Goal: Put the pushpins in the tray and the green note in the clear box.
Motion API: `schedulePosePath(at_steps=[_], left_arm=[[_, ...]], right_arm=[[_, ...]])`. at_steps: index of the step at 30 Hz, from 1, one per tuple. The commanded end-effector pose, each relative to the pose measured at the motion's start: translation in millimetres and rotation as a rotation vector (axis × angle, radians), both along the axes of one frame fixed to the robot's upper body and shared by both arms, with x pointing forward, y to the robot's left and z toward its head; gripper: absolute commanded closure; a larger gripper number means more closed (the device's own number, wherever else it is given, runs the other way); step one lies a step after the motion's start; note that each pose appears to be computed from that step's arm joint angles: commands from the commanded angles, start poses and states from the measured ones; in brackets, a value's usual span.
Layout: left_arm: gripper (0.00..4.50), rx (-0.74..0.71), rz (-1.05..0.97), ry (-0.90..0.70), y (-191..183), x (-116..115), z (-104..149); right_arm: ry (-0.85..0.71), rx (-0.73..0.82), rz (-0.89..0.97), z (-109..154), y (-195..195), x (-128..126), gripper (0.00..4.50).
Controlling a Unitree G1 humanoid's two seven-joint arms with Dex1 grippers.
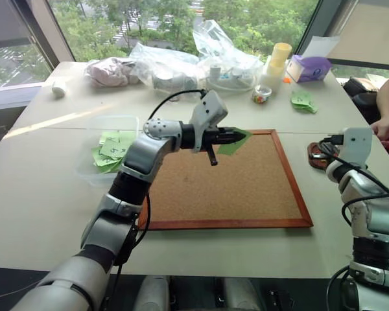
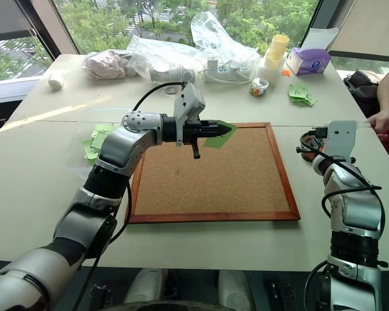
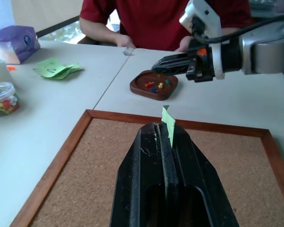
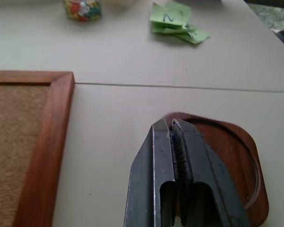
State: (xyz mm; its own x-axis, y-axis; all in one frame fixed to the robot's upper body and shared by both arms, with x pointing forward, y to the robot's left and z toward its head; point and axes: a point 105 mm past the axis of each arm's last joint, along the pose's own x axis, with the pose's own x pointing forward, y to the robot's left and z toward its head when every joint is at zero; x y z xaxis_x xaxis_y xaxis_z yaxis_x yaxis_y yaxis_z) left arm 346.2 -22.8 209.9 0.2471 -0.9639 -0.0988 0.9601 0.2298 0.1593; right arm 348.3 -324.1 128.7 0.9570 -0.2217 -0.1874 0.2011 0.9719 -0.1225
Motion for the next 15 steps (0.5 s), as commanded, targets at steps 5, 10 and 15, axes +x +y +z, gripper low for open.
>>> schedulePosePath(at_steps=[5,10,15], left_arm=[[4.45,-0.052,0.049,0.039,4.2,-3.4,0.2],[4.50,-0.054,0.069,0.053,7.8,-4.7,-2.5],[4.50,-0.057,0.078,0.062,10.4,-5.1,-4.1]], right_arm=[[-0.050,0.008,-0.061,7.8,-20.3,9.8,4.50],[-0.052,0.017,-0.068,7.2,-22.7,11.1,2.53],[-0.072,0.018,-0.088,9.9,-24.9,9.8,0.08]])
